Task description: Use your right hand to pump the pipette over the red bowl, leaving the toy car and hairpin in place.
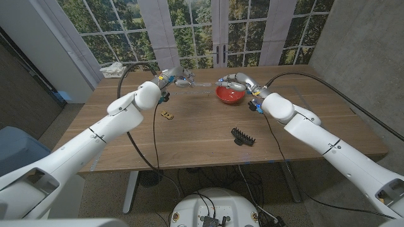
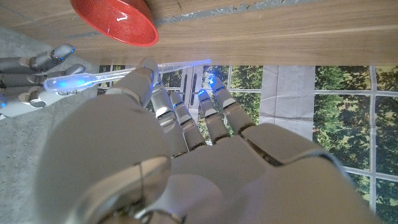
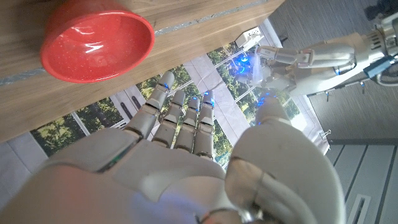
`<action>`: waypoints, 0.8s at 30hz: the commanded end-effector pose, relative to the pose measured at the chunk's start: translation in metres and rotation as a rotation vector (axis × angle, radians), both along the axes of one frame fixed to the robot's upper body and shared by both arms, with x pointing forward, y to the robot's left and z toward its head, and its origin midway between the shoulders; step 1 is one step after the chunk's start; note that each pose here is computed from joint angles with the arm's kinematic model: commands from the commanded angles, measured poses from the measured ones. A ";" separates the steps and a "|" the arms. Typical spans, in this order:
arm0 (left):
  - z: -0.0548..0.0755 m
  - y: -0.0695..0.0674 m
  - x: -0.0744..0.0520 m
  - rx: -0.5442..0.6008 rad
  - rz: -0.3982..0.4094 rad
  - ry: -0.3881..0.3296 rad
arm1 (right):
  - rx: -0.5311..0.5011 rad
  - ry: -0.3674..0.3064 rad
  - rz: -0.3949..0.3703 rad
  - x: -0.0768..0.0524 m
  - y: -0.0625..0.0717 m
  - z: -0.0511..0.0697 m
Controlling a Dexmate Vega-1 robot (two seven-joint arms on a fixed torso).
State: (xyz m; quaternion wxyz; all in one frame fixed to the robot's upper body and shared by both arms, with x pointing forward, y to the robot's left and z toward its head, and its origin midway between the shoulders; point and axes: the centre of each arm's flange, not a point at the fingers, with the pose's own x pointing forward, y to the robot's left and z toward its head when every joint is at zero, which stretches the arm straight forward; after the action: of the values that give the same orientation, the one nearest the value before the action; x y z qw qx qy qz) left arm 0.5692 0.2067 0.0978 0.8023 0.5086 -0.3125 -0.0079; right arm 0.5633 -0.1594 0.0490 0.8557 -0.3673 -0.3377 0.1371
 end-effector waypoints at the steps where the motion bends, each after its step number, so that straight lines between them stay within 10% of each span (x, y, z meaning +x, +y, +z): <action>1: -0.006 0.003 0.007 -0.147 -0.104 0.056 | 0.143 -0.043 0.091 -0.004 -0.003 -0.002; 24: -0.012 -0.001 0.013 -0.309 -0.310 0.175 | 0.356 -0.118 0.151 -0.001 0.009 -0.018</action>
State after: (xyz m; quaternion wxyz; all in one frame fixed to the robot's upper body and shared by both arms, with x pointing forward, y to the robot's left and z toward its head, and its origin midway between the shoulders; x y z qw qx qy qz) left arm 0.5801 0.2074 0.0883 0.8658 0.3778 -0.3166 -0.0857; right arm 0.5582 -0.1552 0.0397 0.8701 -0.2373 -0.4173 0.1115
